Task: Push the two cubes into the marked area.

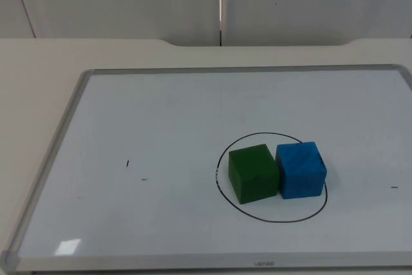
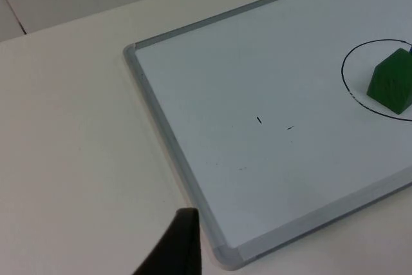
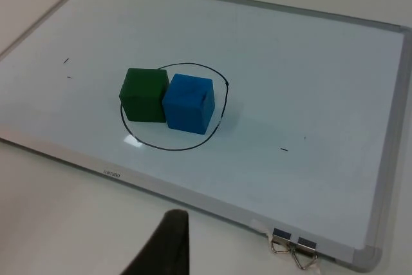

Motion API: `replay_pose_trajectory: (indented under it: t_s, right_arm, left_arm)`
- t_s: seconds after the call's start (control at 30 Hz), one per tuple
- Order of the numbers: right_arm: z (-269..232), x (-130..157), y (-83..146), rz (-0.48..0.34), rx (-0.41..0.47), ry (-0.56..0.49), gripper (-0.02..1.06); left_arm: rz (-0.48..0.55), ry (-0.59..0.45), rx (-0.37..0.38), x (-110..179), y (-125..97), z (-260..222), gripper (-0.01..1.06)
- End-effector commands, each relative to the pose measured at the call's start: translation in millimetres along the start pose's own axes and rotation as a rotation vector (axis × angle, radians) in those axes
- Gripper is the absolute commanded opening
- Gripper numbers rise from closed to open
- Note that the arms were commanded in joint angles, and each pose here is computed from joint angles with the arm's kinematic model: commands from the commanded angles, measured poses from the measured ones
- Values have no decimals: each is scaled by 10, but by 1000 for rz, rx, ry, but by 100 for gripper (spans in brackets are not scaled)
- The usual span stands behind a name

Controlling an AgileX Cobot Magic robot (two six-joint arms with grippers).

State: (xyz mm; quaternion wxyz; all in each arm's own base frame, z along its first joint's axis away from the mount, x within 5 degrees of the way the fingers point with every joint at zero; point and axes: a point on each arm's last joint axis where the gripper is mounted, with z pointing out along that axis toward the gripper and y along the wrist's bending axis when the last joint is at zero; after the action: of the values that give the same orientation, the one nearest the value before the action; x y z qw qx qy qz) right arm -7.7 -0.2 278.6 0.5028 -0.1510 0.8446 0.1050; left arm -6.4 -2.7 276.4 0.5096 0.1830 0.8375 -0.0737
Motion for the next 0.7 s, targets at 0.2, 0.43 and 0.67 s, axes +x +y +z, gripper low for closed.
replay_pose_trajectory:
  t_s: [0.2,0.43,0.67]
  right_arm:
    - [-5,-9,-1,-7,3,-14,105]
    - [-5,-9,-1,-7,3,-14,105]
    - [-5,-9,-1,-7,3,-14,105]
  left_arm:
    - [1,1,-4,9,1,5,105]
    - [-40,7,-81,7,-3,9,105]
    - [-104,16,-200,3,-9,15,105]
